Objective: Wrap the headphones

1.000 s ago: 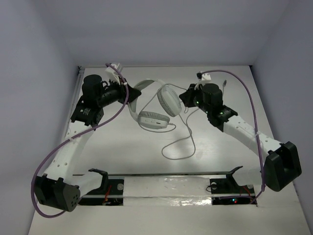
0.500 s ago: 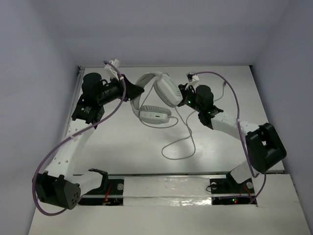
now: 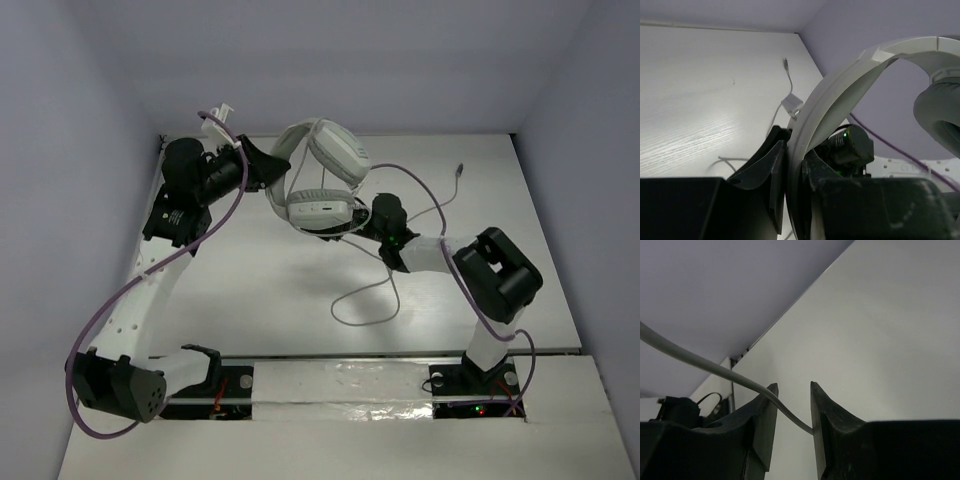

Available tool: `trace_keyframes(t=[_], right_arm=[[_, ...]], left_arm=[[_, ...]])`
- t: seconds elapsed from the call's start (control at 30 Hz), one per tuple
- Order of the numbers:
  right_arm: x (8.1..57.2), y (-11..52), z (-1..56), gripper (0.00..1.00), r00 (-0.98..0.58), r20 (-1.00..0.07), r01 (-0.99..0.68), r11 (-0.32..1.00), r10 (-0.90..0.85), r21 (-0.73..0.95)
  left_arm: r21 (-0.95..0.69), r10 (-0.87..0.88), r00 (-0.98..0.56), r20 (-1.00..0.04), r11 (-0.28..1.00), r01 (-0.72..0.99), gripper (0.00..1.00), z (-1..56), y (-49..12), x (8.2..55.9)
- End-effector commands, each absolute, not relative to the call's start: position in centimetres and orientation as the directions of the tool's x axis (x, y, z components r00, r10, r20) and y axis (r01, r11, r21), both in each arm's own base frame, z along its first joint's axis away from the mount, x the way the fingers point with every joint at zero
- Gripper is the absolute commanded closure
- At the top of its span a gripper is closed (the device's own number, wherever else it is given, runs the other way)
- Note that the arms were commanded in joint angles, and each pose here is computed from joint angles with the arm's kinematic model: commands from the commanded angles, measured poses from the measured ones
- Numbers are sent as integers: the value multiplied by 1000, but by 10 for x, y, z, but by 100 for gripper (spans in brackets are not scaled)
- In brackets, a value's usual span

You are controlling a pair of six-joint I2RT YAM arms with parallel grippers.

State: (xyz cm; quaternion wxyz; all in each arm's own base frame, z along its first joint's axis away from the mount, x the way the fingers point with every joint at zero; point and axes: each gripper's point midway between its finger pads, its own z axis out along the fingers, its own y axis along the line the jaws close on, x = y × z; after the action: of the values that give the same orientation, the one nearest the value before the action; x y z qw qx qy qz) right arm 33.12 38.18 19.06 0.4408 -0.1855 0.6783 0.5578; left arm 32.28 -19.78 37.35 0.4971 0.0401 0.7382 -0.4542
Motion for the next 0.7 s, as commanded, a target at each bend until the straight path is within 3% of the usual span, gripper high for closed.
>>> trace_keyframes(t=[0.0, 0.23, 0.4, 0.67], right_arm=[[305, 399, 207, 62, -538, -804, -798, 154, 254, 583], [241, 428, 193, 62, -636, -749, -763, -9, 187, 646], [191, 430, 213, 62, -678, -716, -735, -187, 169, 652], [122, 438, 233, 64, -705, -704, -685, -345, 88, 642]], left_arm=[[-637, -524, -369, -768, 565, 524, 100, 436, -186, 329], [-729, -704, -218, -676, 595, 338, 100, 444, -146, 356], [-791, -790, -118, -601, 568, 227, 100, 436, -123, 373], [-798, -800, 19, -600, 600, 51, 100, 409, -87, 389]])
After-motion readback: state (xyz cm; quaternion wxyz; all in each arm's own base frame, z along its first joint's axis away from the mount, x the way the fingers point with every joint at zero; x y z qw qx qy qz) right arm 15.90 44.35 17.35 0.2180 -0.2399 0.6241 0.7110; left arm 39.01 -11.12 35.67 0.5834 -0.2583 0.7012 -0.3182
